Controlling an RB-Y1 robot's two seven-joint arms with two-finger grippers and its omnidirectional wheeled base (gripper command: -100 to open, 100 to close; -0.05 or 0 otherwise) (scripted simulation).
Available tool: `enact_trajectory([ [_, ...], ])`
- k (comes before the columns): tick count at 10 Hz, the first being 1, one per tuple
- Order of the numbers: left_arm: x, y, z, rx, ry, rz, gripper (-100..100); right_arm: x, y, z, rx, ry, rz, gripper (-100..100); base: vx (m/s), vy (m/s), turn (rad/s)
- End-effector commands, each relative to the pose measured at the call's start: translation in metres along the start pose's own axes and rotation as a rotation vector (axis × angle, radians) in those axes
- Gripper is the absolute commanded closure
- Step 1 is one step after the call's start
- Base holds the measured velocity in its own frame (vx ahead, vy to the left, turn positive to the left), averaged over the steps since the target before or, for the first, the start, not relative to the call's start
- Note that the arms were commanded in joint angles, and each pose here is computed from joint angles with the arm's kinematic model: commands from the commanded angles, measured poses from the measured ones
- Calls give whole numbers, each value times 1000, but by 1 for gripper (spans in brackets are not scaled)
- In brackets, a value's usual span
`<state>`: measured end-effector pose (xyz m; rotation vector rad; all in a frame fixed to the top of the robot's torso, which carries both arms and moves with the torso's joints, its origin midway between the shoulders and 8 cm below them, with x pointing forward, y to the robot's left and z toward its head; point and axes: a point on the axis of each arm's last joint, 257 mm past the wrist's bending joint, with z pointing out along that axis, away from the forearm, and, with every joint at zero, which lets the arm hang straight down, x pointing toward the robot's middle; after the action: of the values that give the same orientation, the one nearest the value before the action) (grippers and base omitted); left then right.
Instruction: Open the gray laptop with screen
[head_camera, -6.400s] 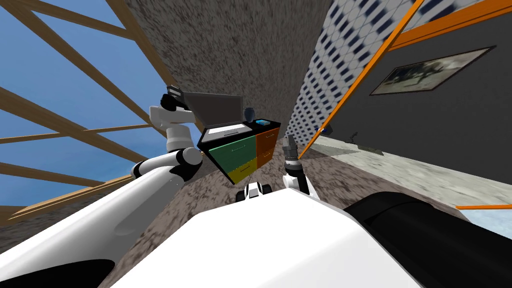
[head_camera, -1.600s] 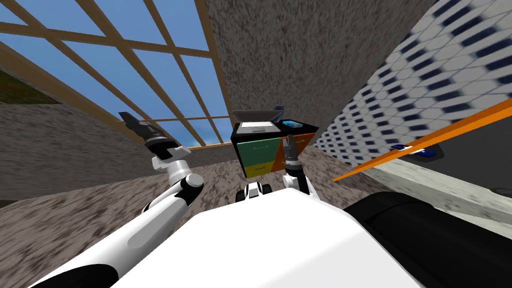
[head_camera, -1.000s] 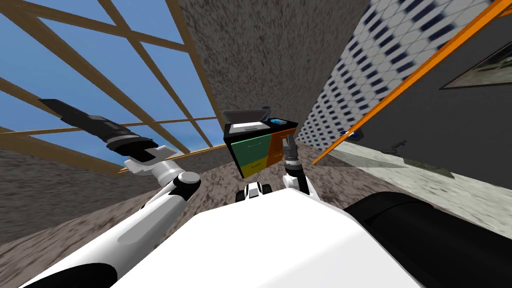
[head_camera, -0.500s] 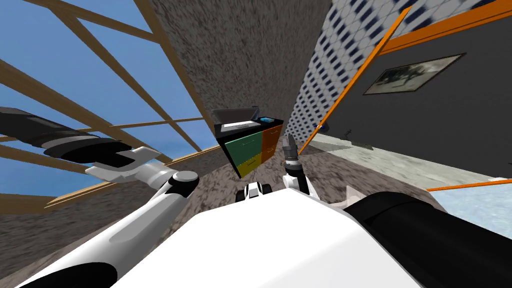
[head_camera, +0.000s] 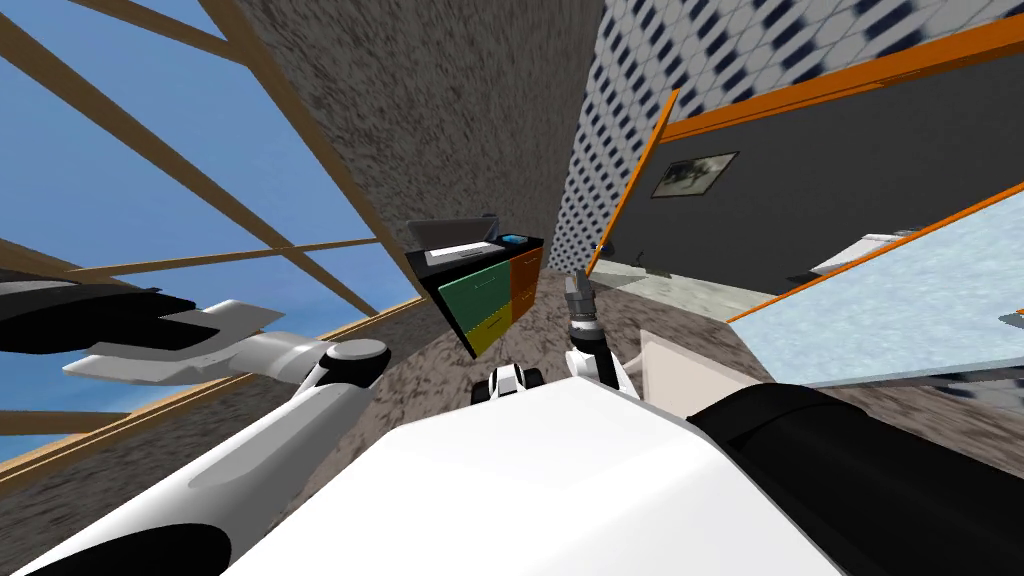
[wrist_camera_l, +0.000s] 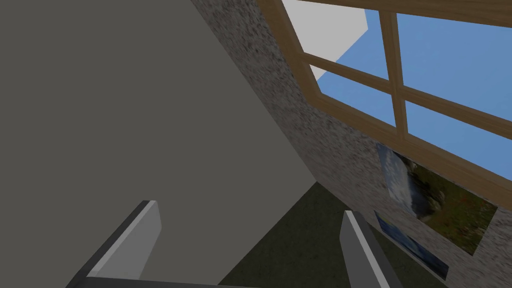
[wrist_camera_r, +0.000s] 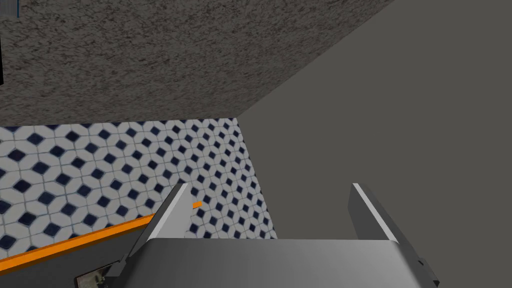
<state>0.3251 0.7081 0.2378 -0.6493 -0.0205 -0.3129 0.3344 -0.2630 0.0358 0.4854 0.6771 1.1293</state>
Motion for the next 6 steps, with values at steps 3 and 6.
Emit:
enact_trajectory([
  [3, -72, 4, 6, -1, -122, 128, -100, 0, 0, 0, 0, 0, 0, 0, -144, 81, -419],
  [6, -120, -4, 10, 5, -205, 221, -100, 0, 0, 0, 0, 0, 0, 0, -121, 39, -337],
])
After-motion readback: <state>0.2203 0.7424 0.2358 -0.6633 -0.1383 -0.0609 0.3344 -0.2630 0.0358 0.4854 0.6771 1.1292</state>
